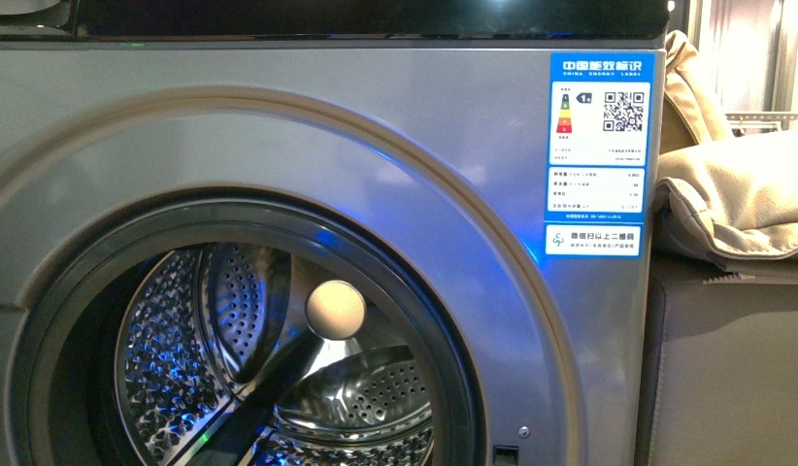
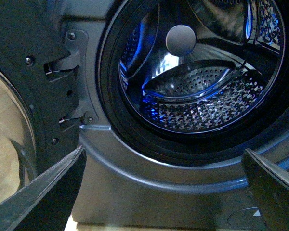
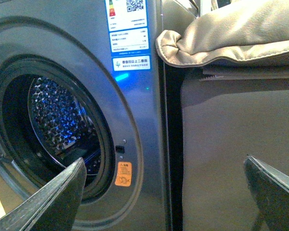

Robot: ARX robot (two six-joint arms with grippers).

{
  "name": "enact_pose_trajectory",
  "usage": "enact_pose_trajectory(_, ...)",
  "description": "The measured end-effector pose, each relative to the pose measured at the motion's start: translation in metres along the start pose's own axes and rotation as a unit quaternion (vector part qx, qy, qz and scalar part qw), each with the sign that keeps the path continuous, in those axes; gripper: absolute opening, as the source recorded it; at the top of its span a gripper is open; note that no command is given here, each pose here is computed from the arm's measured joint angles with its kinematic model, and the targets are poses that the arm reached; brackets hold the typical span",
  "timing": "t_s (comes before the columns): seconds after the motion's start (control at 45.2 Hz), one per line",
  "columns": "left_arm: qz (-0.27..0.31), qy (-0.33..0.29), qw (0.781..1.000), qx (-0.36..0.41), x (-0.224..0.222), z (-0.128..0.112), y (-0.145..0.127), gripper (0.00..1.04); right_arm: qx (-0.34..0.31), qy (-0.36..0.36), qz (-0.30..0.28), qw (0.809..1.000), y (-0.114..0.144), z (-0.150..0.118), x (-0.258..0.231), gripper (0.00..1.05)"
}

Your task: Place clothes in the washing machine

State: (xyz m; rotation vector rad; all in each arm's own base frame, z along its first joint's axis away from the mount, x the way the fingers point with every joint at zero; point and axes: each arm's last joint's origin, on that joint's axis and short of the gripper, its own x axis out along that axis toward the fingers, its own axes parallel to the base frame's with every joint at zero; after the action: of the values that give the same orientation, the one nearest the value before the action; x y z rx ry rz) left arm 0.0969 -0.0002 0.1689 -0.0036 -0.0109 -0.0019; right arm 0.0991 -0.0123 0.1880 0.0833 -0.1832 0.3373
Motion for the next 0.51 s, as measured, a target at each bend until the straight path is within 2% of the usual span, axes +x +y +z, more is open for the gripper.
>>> enact_pose_trajectory(0.243,0.000,0.000,1.000,0.000,0.000,0.000,0.000,0.98,0.024,-0.011,0.006,1.000,-0.009,0.006,0.004,0.97)
enact_pose_trajectory(0.354,0.000,0.000,1.000,0.000,0.000,0.000,0.000,0.98,0.023,-0.023,0.008,0.999,-0.016,0.019,0.010,0.97)
enact_pose_trajectory(0.508,0.000,0.000,1.000,0.000,0.000,0.000,0.000,0.98,0.007,-0.054,-0.007,0.998,-0.036,0.052,0.023,0.97)
